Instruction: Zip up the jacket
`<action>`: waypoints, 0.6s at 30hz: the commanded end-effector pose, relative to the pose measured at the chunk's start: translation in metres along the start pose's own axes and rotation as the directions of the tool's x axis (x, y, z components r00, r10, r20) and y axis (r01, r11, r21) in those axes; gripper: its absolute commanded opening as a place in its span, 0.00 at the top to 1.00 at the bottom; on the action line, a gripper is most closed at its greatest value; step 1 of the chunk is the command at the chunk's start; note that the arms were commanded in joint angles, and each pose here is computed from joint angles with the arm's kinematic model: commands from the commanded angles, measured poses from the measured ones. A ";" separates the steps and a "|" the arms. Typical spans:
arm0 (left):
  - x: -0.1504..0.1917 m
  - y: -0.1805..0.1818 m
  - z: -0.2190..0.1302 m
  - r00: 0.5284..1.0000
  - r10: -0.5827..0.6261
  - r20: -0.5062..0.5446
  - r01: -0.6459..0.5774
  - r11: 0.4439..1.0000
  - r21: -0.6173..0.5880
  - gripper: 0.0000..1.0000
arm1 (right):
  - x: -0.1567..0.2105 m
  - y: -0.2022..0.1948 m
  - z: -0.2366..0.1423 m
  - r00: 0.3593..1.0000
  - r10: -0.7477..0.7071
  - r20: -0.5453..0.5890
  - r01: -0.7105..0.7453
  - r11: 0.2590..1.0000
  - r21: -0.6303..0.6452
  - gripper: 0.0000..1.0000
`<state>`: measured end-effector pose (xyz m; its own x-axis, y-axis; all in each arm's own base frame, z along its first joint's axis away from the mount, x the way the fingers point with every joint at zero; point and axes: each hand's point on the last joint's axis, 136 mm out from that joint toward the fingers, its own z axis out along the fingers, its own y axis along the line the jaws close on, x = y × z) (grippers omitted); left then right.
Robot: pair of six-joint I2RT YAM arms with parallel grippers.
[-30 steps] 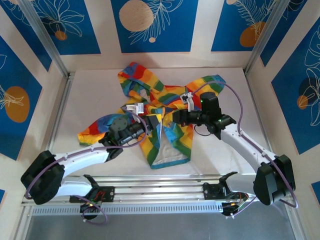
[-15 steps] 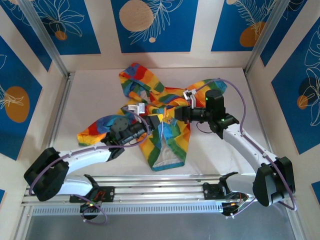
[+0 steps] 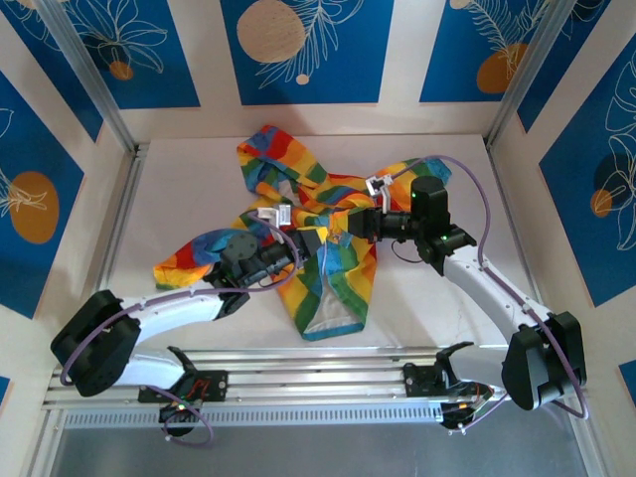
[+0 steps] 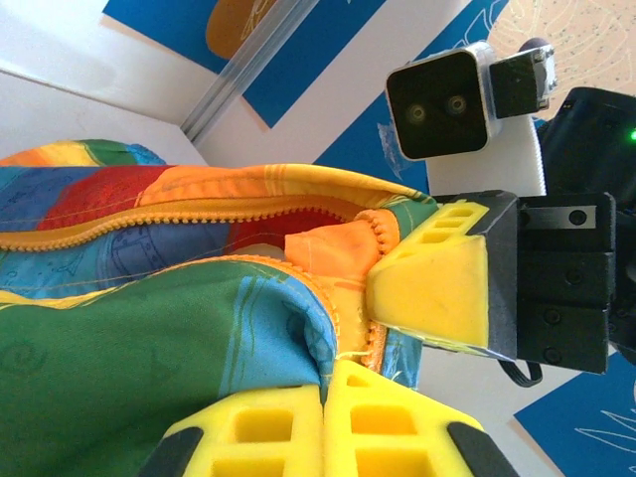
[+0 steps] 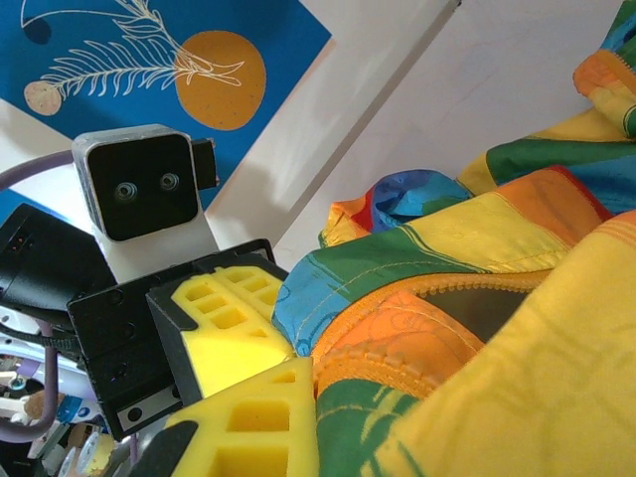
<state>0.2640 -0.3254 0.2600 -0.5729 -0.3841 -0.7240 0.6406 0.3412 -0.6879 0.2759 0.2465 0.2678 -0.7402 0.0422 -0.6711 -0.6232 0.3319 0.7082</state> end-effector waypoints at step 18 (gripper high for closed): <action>-0.015 -0.030 0.001 0.999 0.004 0.049 -0.010 0.993 0.117 1.00 | -0.007 0.015 0.002 1.000 -0.013 -0.017 0.011 0.995 -0.104 1.00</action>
<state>0.2616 -0.3256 0.2736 -0.5596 -0.4123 -0.7189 0.6619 0.2996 -0.6871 0.2745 0.2510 0.2680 -0.7552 0.0262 -0.6549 -0.6241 0.2768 0.7307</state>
